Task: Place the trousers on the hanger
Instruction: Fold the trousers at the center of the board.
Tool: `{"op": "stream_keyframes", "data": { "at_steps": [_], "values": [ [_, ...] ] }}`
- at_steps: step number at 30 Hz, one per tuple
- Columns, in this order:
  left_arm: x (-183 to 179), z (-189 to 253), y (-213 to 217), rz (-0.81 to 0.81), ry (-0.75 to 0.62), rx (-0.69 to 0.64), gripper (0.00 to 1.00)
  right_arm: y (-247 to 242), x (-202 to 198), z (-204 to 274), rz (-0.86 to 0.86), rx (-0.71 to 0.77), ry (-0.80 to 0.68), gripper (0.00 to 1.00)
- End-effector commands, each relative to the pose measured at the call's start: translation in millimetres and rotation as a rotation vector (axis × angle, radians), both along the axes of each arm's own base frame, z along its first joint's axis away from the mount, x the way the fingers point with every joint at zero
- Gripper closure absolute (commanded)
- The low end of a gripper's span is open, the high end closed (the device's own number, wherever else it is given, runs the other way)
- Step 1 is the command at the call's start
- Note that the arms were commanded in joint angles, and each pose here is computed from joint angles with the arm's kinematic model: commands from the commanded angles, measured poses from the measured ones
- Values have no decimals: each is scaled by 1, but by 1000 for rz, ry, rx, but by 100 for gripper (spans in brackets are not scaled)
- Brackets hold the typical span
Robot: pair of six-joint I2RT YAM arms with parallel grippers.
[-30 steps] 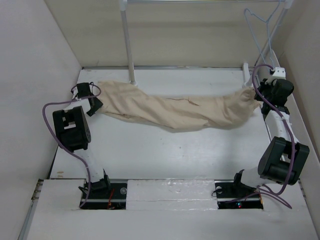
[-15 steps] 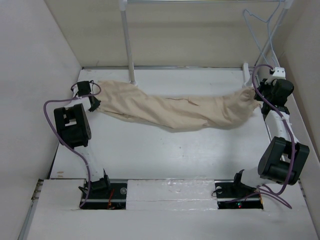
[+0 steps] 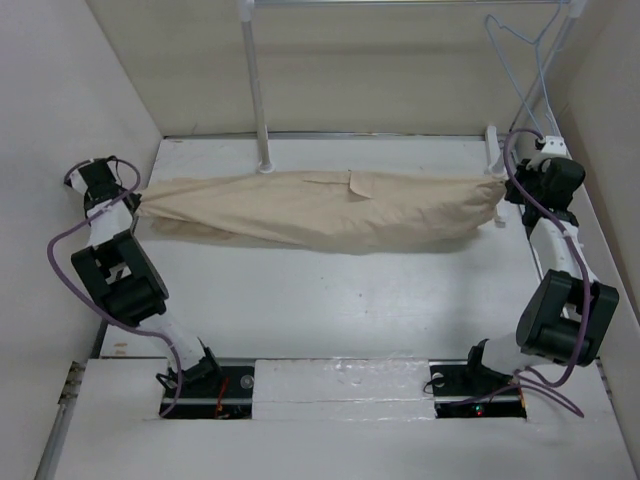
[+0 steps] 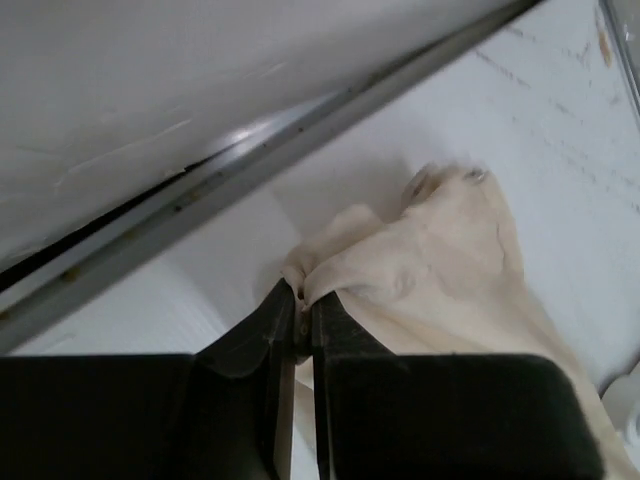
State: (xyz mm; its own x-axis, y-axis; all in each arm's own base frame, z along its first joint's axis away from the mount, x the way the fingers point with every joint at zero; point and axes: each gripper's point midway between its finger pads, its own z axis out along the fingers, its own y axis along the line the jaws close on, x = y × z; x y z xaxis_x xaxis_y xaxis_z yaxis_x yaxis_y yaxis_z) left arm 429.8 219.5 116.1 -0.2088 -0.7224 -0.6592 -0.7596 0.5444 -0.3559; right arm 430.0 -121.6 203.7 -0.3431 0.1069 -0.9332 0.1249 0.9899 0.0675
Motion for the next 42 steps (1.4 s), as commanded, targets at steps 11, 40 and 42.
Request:
{"op": "stream_keyframes", "data": {
  "at_steps": [11, 40, 42],
  "values": [
    [14, 4, 27, 36, 17, 35, 100, -36, 60, -53, -37, 96, 91, 77],
    [-49, 1, -82, 33, -62, -43, 100, 90, -18, 68, 222, -15, -218, 100],
    [-51, -11, -84, 25, -21, -59, 100, 105, -16, 61, 256, -19, -199, 100]
  ]
}}
